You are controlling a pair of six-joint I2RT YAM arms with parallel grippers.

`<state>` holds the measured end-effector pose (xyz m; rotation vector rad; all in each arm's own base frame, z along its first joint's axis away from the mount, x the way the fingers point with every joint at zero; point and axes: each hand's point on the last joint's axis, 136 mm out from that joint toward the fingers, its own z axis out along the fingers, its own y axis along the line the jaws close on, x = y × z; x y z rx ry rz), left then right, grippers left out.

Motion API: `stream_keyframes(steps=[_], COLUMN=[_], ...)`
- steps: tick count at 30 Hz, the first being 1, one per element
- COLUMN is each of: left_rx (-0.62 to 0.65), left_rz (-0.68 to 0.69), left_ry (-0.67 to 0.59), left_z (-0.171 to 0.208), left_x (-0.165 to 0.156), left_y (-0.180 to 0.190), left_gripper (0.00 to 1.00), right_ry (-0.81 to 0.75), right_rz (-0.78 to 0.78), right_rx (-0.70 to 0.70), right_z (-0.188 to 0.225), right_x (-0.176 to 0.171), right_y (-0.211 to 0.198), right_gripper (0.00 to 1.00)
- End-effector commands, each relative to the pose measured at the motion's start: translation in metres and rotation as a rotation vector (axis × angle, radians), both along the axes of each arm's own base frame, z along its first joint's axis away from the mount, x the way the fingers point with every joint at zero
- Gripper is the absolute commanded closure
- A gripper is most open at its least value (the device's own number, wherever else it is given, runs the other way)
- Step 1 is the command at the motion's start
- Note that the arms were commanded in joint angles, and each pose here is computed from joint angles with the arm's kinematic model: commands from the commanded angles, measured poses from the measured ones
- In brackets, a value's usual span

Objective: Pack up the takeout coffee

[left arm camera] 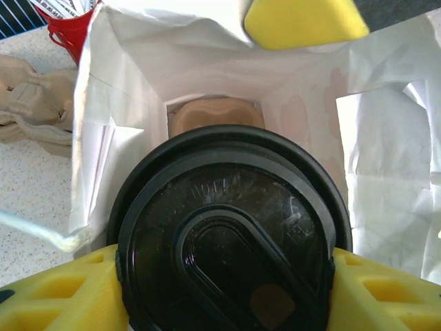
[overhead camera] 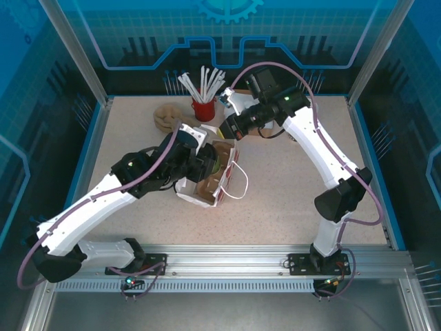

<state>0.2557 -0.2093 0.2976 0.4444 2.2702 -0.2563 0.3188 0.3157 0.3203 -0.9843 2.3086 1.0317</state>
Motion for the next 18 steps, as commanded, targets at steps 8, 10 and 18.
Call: stream_keyframes(steps=[8,10,18], left_rx=[-0.005,-0.003,0.015], left_rz=[0.035,0.037,0.035], left_ry=[-0.071,-0.075,-0.076], left_z=[-0.011,-0.014,-0.028], left_x=[0.013,0.015,0.021], left_y=[-0.011,-0.012,-0.018], left_gripper=[0.39,0.39,0.39], right_ry=[-0.01,-0.004,0.017], right_rz=[0.067,0.074,0.092], right_rx=[0.012,0.022,0.024], right_z=[-0.004,-0.004,-0.004], right_x=[-0.018,-0.018,-0.021], right_y=[0.012,0.013,0.015], right_gripper=[1.0,1.0,1.0])
